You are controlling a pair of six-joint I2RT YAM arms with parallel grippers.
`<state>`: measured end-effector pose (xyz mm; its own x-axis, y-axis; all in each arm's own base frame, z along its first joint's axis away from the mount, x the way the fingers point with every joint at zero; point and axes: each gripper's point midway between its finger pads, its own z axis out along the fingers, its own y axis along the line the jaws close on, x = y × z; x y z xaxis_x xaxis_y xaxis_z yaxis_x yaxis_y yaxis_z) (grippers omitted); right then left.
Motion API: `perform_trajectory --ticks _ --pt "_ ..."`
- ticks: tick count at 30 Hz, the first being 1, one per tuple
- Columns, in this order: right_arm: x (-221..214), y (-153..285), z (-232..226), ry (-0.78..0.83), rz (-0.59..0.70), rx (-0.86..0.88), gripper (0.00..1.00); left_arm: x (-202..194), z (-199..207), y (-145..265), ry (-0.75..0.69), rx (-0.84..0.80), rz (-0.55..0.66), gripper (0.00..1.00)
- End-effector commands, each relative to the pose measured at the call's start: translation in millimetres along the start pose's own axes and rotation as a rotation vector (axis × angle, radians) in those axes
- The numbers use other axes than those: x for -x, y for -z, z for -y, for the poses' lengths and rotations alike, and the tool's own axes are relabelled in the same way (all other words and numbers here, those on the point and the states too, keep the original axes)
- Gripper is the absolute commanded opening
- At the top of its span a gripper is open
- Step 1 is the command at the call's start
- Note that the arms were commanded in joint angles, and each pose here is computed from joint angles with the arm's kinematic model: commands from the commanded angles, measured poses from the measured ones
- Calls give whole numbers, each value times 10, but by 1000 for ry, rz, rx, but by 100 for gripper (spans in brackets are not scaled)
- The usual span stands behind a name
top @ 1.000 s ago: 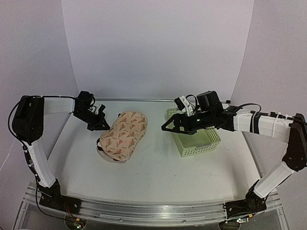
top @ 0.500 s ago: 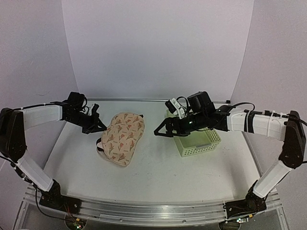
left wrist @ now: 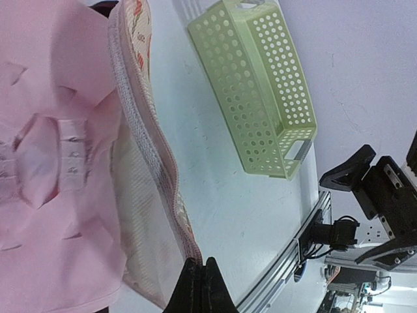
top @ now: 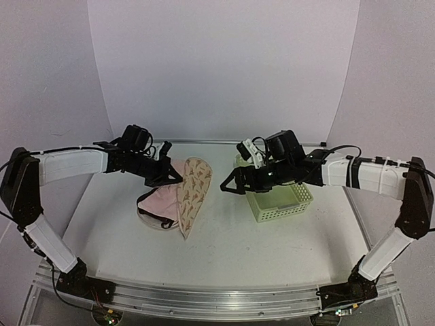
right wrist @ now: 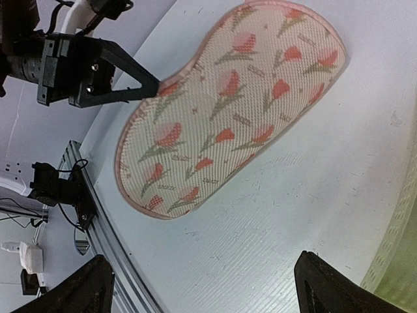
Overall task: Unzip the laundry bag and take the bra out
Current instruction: Open the laundry bag at the center of the board.
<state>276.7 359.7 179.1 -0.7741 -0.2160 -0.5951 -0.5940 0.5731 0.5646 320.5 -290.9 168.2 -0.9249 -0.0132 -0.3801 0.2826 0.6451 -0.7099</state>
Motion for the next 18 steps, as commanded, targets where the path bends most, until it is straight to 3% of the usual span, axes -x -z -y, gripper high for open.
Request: perform_trajectory --ticks 1,10,15,18 --pt "234 297 -103 42 118 -35 98 213 410 -311 -58 -67 25 0" --pt "289 653 -71 52 215 -124 98 212 494 -861 -47 -80 -32 2" --pt "282 765 -43 57 233 -161 98 143 544 -1040 -45 -97 -71 17" --pt "275 800 -7 56 235 -188 98 142 661 -1070 -63 -126 -81 33"
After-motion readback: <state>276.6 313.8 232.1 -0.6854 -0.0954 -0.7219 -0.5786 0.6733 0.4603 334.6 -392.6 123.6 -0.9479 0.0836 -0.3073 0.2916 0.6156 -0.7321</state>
